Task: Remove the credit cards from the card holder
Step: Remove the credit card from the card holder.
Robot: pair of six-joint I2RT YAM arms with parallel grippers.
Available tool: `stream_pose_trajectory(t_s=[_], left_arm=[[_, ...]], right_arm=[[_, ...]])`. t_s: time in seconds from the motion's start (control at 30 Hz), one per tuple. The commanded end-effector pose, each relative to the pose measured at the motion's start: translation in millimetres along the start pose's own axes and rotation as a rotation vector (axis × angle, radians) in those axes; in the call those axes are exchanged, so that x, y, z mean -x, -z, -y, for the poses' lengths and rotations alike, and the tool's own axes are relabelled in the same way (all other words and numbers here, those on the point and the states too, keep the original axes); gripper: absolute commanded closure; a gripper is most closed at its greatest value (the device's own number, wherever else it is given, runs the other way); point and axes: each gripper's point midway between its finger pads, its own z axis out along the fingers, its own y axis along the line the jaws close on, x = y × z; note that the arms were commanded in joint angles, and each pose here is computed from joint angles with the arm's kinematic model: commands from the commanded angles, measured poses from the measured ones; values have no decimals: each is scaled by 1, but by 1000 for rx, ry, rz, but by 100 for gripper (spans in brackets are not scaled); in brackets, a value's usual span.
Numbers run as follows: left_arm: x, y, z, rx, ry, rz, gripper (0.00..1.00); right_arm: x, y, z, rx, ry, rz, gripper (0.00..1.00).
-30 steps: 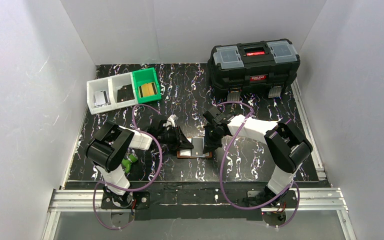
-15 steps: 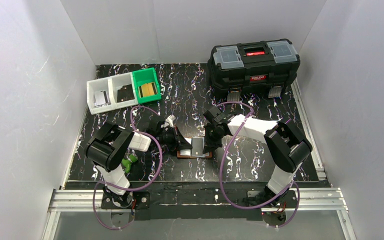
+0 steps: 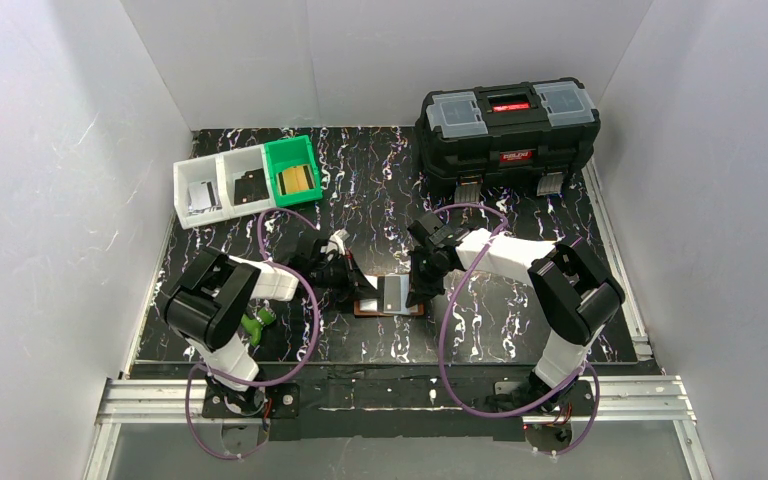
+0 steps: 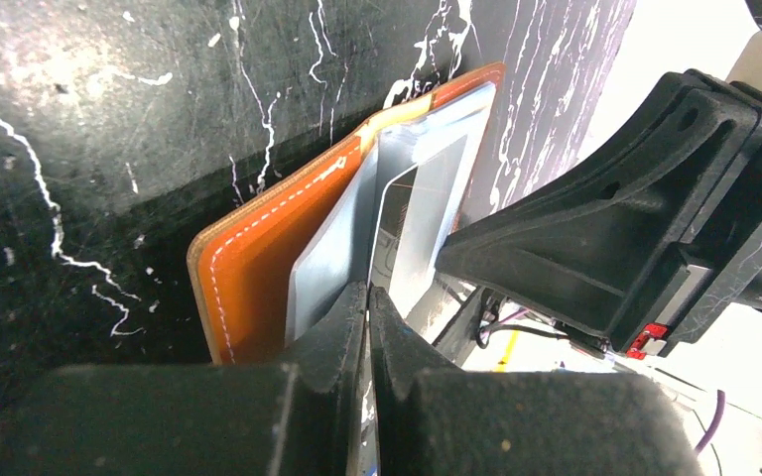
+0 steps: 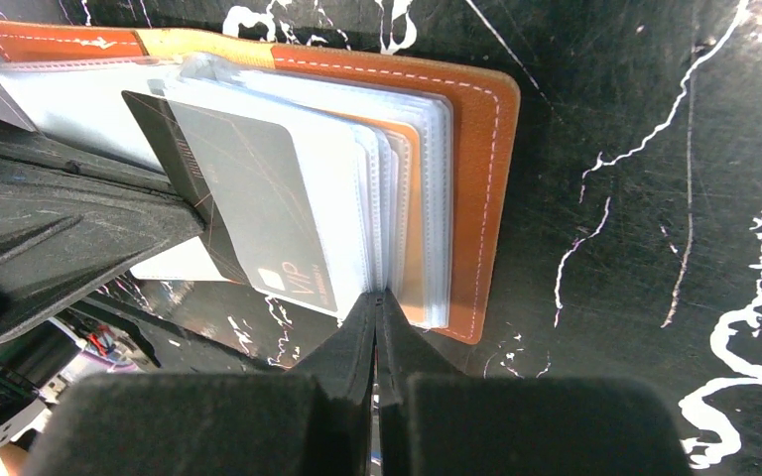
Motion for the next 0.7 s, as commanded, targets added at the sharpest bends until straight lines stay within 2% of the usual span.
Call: stream_pose_trajectory(t_s=[0.0,0.13,0.4,0.67], left_arm=[[2,7,-8,60,-23,15,100],[2,7,-4,38,-26,13,100],[6,0,2,-6,-17,-1,76],[5,-11,-2,-15,6,-22,72]], right_arm=[[-9,-22,41,-146,-23,-14,99],[-9,-22,41,-143,-23,-16,99],[-9,-23,40,-138,-17,-21,99],[-9,-24,40,-136,-12,-26,99]])
